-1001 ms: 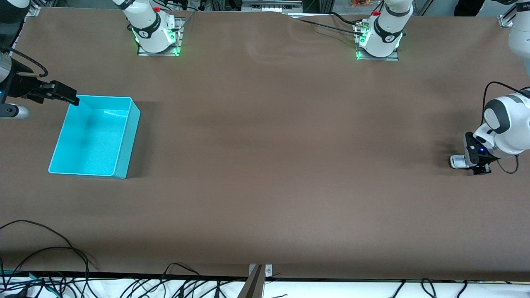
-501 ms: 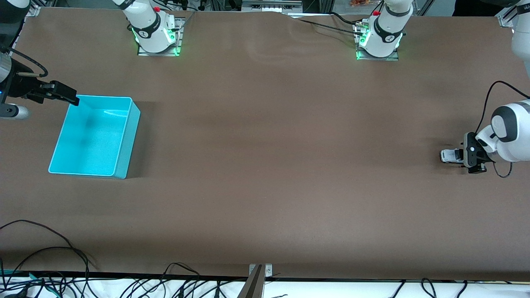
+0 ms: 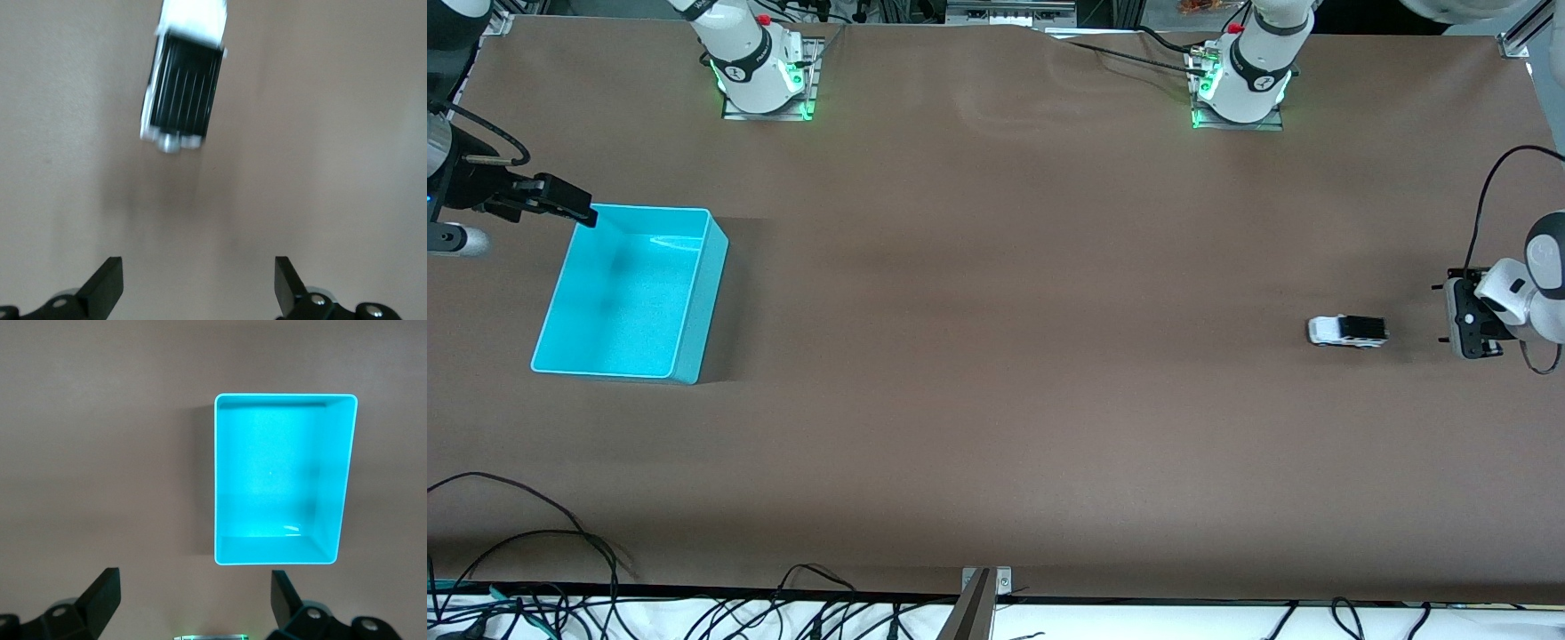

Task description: Wind and store white jeep toy

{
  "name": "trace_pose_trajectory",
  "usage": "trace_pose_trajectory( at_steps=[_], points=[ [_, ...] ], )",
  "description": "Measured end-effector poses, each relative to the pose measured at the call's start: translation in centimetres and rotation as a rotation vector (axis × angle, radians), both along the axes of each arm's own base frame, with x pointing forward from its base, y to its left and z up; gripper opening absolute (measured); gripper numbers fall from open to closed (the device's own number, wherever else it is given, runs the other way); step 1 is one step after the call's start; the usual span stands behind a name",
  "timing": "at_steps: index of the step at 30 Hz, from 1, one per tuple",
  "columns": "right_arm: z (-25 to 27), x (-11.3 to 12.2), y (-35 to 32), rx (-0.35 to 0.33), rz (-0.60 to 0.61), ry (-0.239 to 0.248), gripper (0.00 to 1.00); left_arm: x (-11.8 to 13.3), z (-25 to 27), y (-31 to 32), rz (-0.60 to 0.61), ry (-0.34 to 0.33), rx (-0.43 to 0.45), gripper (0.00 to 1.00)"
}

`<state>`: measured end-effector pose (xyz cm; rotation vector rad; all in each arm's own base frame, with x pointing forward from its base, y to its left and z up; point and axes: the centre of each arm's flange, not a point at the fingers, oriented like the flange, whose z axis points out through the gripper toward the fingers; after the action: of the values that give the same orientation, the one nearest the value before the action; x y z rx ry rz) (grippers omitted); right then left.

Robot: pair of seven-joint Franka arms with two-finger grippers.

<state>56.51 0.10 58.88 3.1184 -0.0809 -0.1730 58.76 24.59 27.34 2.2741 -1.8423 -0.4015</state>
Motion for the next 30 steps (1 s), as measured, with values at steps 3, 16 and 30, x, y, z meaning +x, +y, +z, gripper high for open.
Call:
trace_pose_trajectory(
  at_steps=[3, 16, 30],
  points=[
    [0.0, 0.0, 0.0, 0.000, 0.000, 0.000, 1.00, 0.1, 1.7, -1.4, 0.058, 0.010, 0.021, 1.00],
    [0.0, 0.0, 0.0, 0.000, 0.000, 0.000, 1.00, 1.6, 6.9, -8.6, 0.252, 0.073, 0.091, 1.00],
    [0.0, 0.0, 0.0, 0.000, -0.002, -0.001, 1.00, 2.0, 10.8, -18.4, 0.427, 0.084, 0.189, 1.00]
  ],
)
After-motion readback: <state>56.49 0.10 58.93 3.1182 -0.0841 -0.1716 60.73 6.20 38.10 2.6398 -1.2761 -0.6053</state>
